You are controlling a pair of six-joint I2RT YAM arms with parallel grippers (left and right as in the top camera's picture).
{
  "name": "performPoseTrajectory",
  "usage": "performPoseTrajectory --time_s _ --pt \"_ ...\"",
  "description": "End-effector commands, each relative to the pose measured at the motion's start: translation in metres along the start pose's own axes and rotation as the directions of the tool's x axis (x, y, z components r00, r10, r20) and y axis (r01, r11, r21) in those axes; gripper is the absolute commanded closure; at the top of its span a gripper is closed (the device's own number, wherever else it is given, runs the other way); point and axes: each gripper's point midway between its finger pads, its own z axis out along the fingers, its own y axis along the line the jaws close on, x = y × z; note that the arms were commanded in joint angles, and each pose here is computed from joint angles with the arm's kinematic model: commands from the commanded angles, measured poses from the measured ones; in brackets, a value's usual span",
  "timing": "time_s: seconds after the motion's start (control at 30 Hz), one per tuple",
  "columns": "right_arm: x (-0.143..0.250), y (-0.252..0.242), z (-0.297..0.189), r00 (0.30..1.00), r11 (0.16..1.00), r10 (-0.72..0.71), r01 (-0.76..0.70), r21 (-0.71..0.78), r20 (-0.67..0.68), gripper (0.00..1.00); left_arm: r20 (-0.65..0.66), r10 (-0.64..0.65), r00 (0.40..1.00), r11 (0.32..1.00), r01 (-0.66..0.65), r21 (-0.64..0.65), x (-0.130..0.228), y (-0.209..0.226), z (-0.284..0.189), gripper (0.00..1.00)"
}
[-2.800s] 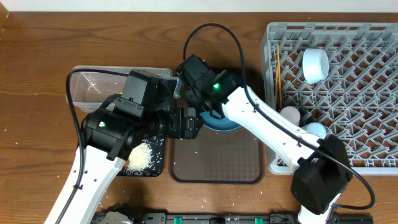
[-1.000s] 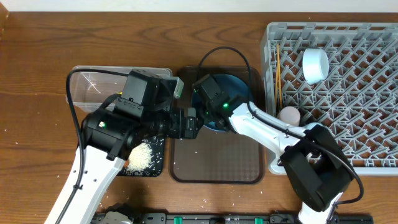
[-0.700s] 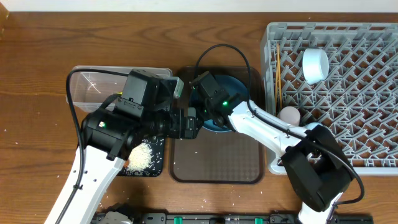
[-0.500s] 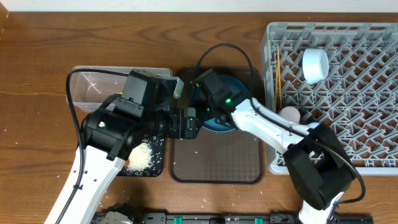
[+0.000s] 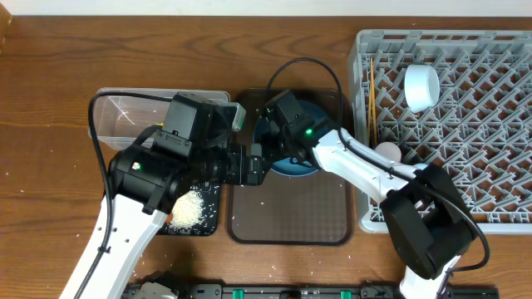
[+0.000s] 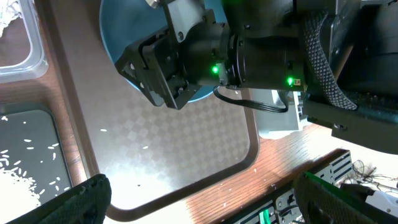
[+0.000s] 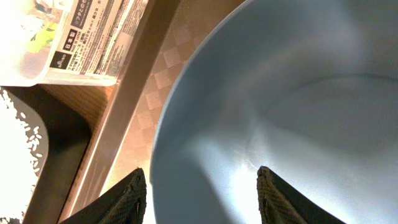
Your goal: Sort waste into correct bins and load items into the dishwasher rack
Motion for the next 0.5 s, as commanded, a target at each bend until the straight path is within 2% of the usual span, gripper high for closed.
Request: performPoseTrajectory --time_s 0.0,0.2,0.4,0.47 --pt "-0.006 0.011 -0.007 1.0 0.999 -0.025 0.025 -0.025 0.017 0.44 -0.008 0.008 1.0 1.0 -0.009 -0.003 0.001 0.001 0.002 0.04" --pt "0.006 0.011 -0.002 0.999 0.999 -0.032 0.032 -0.019 -0.009 0.45 -0.008 0.008 1.0 1.0 -0.009 -0.003 0.001 0.001 0.002 0.04" --pt "0.018 0.004 0.006 0.999 0.997 -0.05 0.051 0.053 -0.021 0.46 -0.008 0.008 1.0 1.0 -0.009 -0.003 0.001 0.001 0.002 0.04" --pt "0.019 0.003 0.008 0.998 0.996 -0.054 0.056 0.067 -0.023 0.46 -0.01 -0.028 1.0 1.0 0.028 0.012 0.001 -0.002 0.002 0.04"
